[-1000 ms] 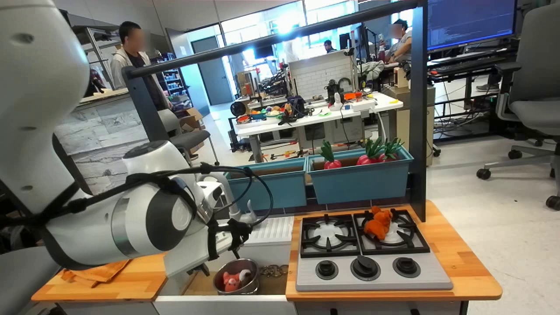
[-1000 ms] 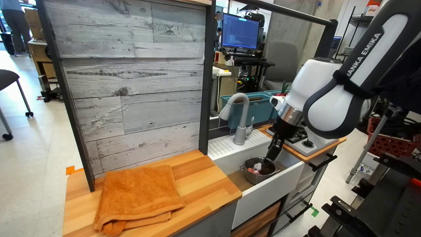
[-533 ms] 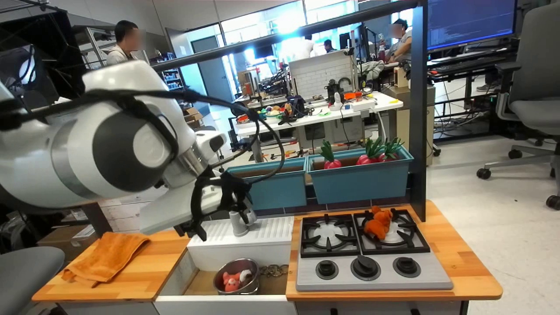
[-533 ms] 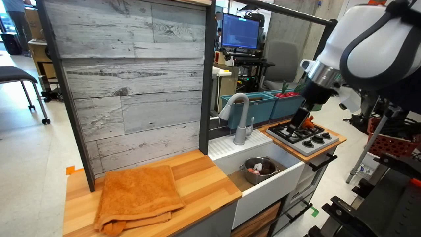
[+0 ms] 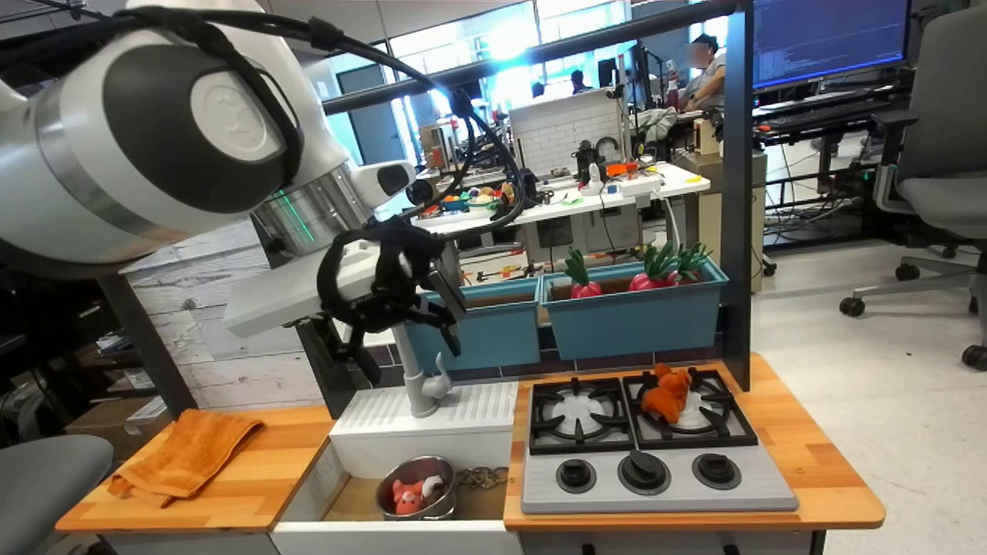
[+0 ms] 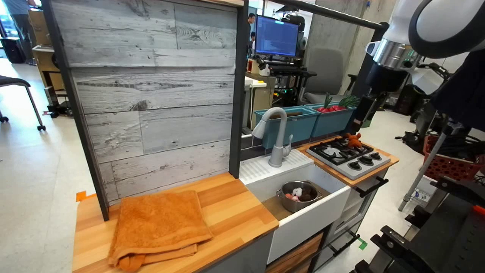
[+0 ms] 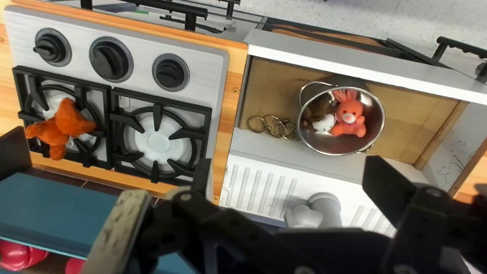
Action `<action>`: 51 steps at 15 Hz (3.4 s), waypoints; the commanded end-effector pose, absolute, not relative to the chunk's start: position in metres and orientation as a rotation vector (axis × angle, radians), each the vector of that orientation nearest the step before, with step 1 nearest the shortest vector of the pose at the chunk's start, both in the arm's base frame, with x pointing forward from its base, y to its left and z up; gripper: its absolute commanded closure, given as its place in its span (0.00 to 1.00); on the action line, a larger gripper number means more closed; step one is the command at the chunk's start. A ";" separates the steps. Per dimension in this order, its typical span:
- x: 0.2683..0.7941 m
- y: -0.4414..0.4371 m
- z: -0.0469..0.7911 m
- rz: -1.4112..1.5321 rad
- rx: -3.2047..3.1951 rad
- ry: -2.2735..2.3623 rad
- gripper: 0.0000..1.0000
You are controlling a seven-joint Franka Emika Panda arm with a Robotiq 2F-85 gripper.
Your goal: Put the toys inside the pot in the sink and then wipe the counter with the towel
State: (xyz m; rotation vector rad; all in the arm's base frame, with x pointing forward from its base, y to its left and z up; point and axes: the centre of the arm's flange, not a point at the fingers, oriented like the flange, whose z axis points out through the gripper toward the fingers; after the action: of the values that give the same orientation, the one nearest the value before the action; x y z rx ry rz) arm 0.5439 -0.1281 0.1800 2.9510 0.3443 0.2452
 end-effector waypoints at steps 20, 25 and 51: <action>0.667 -0.315 0.071 0.401 3.036 -0.432 0.00; 0.680 -0.323 0.064 0.418 3.001 -0.481 0.00; 0.714 -0.388 0.010 0.356 2.818 -0.841 0.80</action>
State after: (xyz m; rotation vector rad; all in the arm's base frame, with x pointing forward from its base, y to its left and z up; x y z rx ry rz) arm 0.6875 -0.3737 0.0187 2.8011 -0.8242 0.3441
